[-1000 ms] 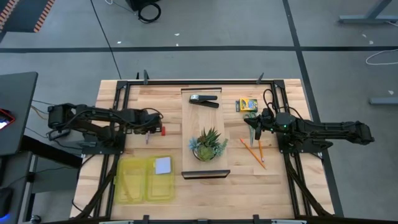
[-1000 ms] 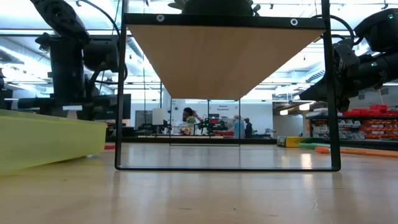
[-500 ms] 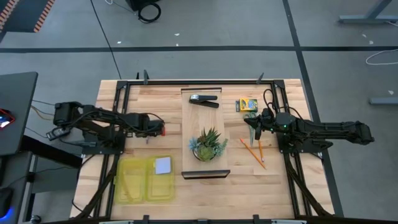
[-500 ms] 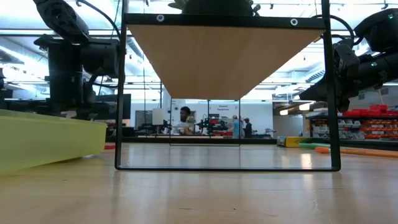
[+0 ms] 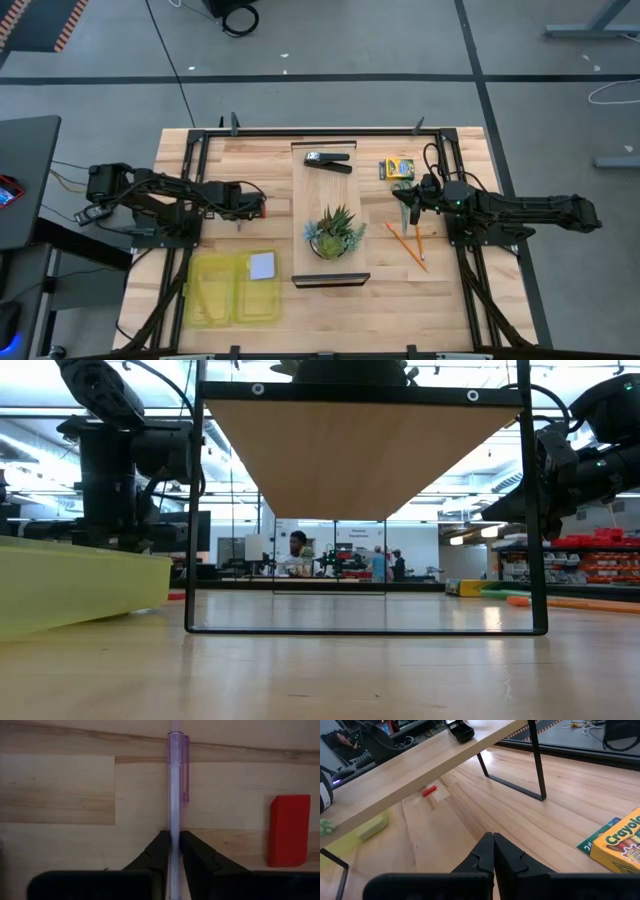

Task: Pack school essentials
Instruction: Put the pink ballpoint pen into the yellow supply box

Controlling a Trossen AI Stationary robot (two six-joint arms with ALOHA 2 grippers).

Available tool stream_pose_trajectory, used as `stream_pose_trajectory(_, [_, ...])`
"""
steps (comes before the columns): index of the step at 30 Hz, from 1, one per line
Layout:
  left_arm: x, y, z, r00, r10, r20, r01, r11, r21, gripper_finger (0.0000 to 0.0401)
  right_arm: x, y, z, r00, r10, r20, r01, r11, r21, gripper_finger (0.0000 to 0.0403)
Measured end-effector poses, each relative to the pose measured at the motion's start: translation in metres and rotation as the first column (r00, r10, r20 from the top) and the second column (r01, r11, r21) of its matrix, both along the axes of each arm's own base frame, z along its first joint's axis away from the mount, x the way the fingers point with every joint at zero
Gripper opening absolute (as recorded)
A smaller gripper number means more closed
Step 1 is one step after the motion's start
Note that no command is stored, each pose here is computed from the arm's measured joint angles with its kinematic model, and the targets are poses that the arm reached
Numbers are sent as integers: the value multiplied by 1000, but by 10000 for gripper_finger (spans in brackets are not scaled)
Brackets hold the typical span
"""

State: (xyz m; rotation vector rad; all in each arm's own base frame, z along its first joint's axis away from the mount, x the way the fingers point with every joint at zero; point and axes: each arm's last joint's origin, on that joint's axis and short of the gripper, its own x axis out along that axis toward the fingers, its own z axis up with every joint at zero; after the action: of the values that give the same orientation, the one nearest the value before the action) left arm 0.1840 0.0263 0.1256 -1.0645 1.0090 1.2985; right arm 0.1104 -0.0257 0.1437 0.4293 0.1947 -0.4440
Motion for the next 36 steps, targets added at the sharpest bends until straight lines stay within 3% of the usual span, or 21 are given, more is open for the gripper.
stream_pose_trajectory(4, [0,0,0,1000,-25,-8,25,1000,0,21,0,0,0,1000,0,0,0,1000,0,10])
stream_pose_trajectory(28, [-5,-2,13,996,-80,38,81,997,-16,24,0,0,0,1000,0,0,0,1000,0,10])
stream_pose_trajectory(36, [-8,-2,25,990,-82,115,82,997,0,26,0,0,0,1000,0,0,0,1000,0,10])
